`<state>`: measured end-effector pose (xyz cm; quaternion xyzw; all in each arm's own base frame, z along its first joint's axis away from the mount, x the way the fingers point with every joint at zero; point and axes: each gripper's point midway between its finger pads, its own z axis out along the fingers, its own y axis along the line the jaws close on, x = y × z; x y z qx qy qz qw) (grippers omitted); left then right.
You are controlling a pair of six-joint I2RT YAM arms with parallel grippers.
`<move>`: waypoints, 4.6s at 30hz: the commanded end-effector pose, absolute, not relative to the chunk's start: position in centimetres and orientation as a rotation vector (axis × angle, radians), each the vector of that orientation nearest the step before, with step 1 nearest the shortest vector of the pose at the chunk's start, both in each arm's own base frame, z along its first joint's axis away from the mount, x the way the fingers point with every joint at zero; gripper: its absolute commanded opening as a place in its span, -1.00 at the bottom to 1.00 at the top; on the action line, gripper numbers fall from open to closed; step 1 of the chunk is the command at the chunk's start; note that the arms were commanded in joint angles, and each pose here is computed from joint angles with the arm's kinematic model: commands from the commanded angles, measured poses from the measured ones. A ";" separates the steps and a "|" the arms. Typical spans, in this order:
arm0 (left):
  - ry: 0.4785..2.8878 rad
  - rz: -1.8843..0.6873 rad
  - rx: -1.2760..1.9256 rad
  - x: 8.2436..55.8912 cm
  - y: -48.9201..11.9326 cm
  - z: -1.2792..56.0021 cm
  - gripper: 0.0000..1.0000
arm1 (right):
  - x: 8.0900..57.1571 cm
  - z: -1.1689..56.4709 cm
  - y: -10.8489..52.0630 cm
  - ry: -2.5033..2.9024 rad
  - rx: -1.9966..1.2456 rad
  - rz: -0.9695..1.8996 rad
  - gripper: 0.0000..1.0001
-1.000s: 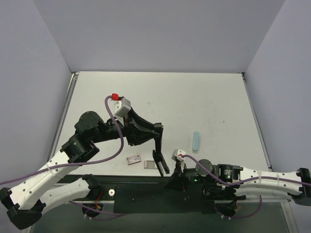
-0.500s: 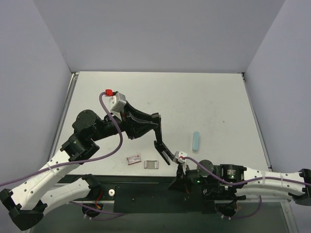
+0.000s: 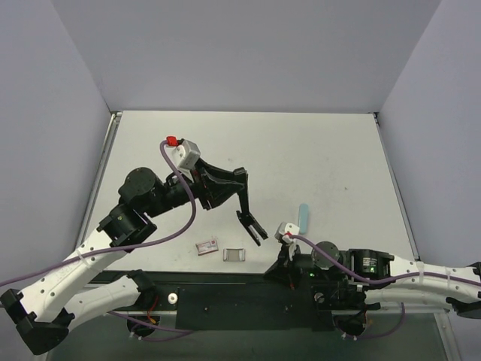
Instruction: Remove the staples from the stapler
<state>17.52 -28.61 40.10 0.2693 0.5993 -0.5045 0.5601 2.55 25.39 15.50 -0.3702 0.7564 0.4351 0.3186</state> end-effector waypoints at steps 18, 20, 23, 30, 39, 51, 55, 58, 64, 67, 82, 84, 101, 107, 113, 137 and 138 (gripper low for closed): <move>1.445 -0.979 0.455 24.3 -28.4 39.8 -1.00 | 22.8 21.4 21.8 1.885 -0.315 0.598 -1.00; 1.445 -0.968 0.444 24.7 -28.1 39.9 -1.00 | 24.1 21.6 22.3 1.875 -0.298 0.652 -1.00; 1.452 -0.959 0.432 25.2 -27.9 39.8 -1.00 | 26.3 21.2 22.4 1.886 -0.247 0.688 -1.00; 1.482 -0.933 0.403 27.2 -27.7 39.0 -1.00 | 29.5 21.0 25.1 1.868 -0.214 0.872 -1.00; 1.506 -0.923 0.365 29.7 -27.2 37.7 -1.00 | 30.7 16.9 28.9 1.971 -0.266 0.974 -1.00; 1.548 -0.894 0.333 32.9 -27.5 36.1 -1.00 | 28.9 14.3 34.8 1.991 -0.372 1.095 -1.00; 1.558 -0.875 0.308 34.6 -28.0 35.8 -1.00 | 28.3 13.3 36.5 1.991 -0.348 1.178 -1.00; 1.546 -0.875 0.311 35.7 -28.7 36.5 -1.00 | 28.5 13.6 37.4 1.963 -0.304 1.249 -1.00; 1.544 -0.865 0.311 38.0 -30.1 36.0 -1.00 | 29.4 14.2 38.6 1.924 -0.229 1.339 -1.00; 1.546 -0.861 0.317 38.9 -30.7 36.0 -1.00 | 30.1 14.6 39.0 1.915 -0.215 1.358 -1.00; 1.547 -0.821 0.322 39.1 -30.4 36.7 -1.00 | 32.9 14.5 35.1 1.899 -0.109 1.322 -1.00; 1.539 -0.821 0.320 38.6 -30.0 37.2 -1.00 | 32.9 14.5 34.1 1.899 -0.088 1.313 -1.00; 1.447 -0.844 0.316 31.4 -25.8 43.0 -1.00 | 28.0 19.0 25.5 1.895 -0.105 0.919 -1.00; 1.431 -0.830 0.279 29.7 -24.4 44.6 -1.00 | 22.9 20.3 25.8 1.894 -0.271 0.853 -1.00; 1.433 -0.827 0.198 28.7 -22.7 45.7 -1.00 | 18.8 19.6 27.4 1.900 -0.336 0.871 -1.00; 1.535 -0.957 -0.022 24.0 -19.1 43.3 -1.00 | 20.7 21.5 31.2 1.756 -0.214 0.801 -1.00; 1.551 -0.956 -0.021 23.9 -19.2 42.6 -1.00 | 20.8 22.2 31.2 1.741 -0.225 0.805 -1.00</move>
